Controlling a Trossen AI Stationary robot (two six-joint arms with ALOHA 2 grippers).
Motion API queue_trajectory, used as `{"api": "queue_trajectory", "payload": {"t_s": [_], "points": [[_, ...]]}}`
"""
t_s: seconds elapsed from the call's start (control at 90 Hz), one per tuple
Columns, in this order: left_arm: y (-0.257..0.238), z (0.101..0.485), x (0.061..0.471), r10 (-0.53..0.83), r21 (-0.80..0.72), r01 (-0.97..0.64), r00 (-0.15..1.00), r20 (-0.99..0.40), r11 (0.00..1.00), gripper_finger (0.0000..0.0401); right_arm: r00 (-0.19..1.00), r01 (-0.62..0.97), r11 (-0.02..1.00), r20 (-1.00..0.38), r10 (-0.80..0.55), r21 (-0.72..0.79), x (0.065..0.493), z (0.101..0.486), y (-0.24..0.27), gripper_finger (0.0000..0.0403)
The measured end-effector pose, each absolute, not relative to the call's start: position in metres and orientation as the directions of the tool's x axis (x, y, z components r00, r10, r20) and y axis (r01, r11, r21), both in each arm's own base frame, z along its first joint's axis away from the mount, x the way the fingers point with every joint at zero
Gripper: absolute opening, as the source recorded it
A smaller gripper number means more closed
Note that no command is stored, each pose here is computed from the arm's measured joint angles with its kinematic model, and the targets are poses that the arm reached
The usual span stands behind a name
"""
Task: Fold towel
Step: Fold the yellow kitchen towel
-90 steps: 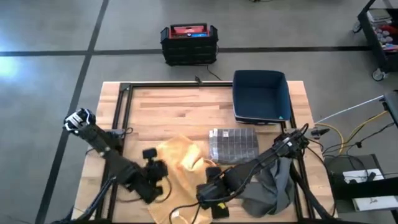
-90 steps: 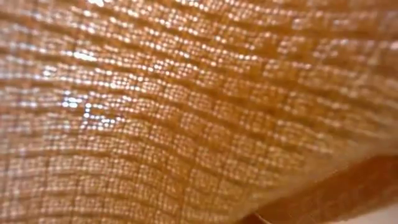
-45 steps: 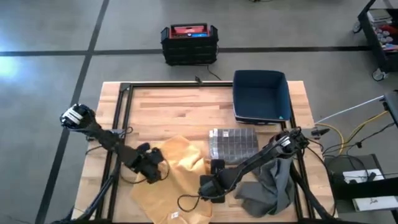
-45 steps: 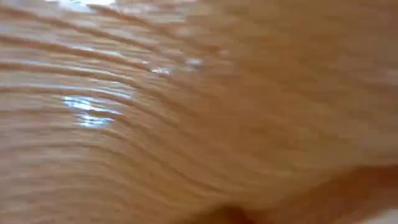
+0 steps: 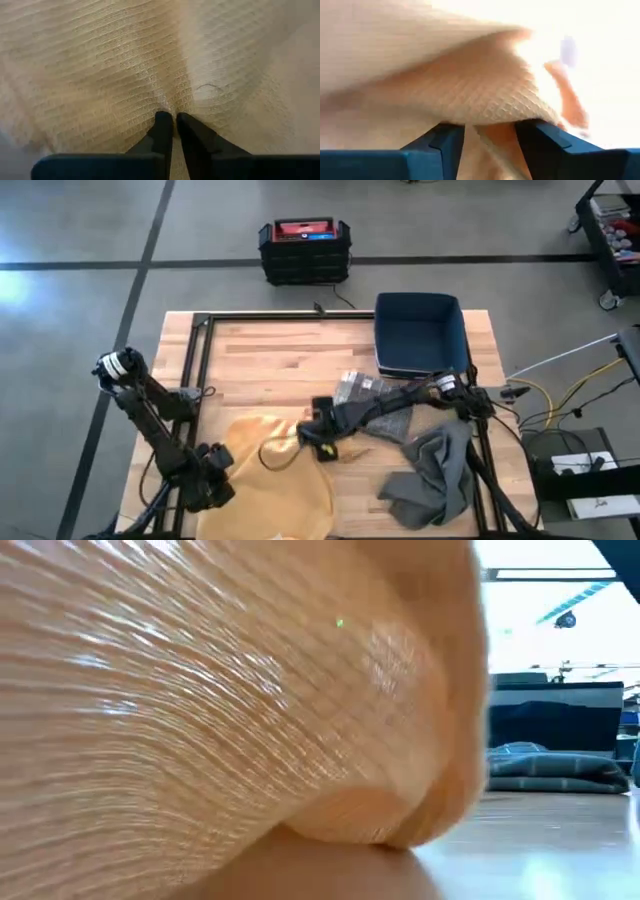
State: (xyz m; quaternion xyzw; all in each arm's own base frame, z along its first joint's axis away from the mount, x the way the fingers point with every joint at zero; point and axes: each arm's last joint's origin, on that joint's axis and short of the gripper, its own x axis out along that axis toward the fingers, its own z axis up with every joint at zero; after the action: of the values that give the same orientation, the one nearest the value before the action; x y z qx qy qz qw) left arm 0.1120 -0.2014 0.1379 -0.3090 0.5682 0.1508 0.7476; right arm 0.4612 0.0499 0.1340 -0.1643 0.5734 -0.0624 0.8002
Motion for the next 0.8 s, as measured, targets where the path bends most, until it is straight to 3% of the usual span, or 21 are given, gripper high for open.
{"api": "queue_trajectory", "payload": {"t_s": [0.122, 0.222, 0.333, 0.478, 0.644, 0.8], "points": [[-0.202, 0.141, 0.118, -0.132, -0.320, -0.538, 0.358, -0.924, 0.780, 0.0022, 0.341, -0.006, 0.878, -0.827, -0.448, -0.478, 0.470, 0.147, 0.000, 0.0144], [-0.202, 0.158, 0.125, -0.139, -0.332, -0.503, 0.382, -0.914, 0.798, 0.0022, 0.305, 0.043, 0.887, -0.839, -0.450, -0.460, 0.466, 0.174, -0.011, 0.0135], [-0.202, 0.195, 0.135, -0.112, -0.335, -0.440, 0.459, -0.881, 0.833, 0.0021, 0.336, 0.029, 0.956, -0.897, -0.286, -0.293, 0.454, 0.220, 0.007, 0.0124], [-0.187, 0.238, 0.145, 0.073, -0.221, -0.383, 0.622, -0.780, 0.897, 0.0020, 0.455, -0.076, 0.997, -0.889, 0.055, 0.023, 0.447, 0.249, 0.056, 0.0110], [-0.150, 0.240, 0.162, 0.256, -0.016, -0.418, 0.585, -0.769, 0.908, 0.0020, 0.565, -0.049, 0.998, -0.825, -0.009, -0.045, 0.448, 0.220, 0.108, 0.0086], [-0.107, 0.210, 0.181, 0.376, 0.116, -0.476, 0.499, -0.781, 0.872, 0.0020, 0.508, 0.081, 0.983, -0.842, -0.182, -0.163, 0.447, 0.155, 0.125, 0.0058]]}}
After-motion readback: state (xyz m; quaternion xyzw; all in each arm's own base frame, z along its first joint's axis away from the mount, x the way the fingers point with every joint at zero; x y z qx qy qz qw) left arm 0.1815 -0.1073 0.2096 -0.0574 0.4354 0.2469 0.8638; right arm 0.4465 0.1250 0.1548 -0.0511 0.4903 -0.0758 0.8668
